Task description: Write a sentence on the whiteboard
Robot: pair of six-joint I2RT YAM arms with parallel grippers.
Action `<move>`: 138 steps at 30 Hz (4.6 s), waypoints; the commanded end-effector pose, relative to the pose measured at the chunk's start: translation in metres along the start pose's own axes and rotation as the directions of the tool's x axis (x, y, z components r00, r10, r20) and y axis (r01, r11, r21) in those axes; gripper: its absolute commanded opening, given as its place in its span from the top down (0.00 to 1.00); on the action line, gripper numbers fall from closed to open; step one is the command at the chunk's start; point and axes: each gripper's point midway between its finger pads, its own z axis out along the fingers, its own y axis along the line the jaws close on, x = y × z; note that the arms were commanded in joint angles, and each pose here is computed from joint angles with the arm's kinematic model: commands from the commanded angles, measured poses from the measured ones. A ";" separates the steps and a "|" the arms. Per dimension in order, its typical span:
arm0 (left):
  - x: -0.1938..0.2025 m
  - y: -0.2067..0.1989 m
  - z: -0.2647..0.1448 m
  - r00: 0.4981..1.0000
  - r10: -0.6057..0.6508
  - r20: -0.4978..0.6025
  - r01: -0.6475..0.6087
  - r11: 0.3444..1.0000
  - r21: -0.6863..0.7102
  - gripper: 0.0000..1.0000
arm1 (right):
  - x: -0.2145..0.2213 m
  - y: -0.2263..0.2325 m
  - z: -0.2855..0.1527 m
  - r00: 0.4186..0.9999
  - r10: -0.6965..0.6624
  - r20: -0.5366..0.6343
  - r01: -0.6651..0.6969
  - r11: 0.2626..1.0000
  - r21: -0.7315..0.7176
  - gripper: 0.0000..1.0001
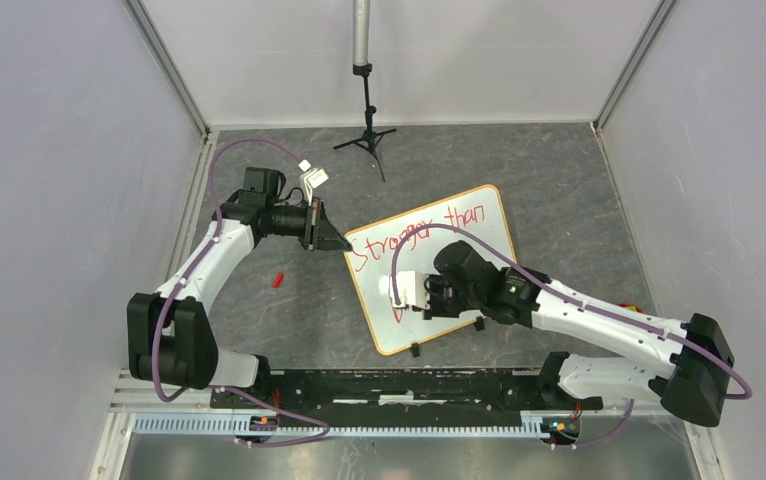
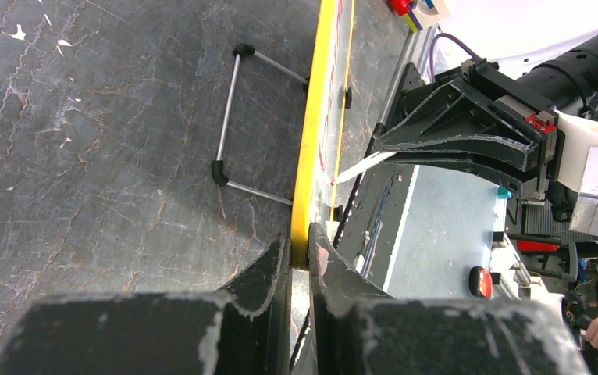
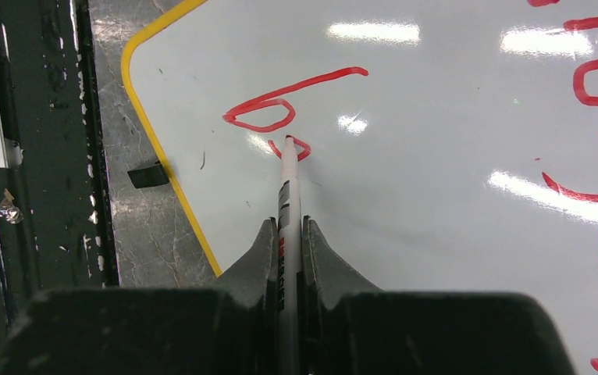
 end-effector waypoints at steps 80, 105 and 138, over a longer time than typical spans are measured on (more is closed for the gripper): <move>-0.013 0.010 0.000 0.999 0.049 0.013 -0.049 0.998 -0.044 0.98 | 0.045 0.026 -0.004 0.996 0.018 -0.083 -0.024 0.997 -0.074 1.00; -0.013 0.008 -0.002 0.999 0.052 0.013 -0.051 0.998 -0.044 0.98 | -0.004 -0.019 -0.014 0.999 0.027 0.030 -0.030 0.994 0.107 1.00; -0.014 0.008 -0.001 0.999 0.051 0.012 -0.050 0.998 -0.040 0.98 | 0.021 -0.014 -0.031 0.998 0.068 0.010 -0.069 0.991 0.115 1.00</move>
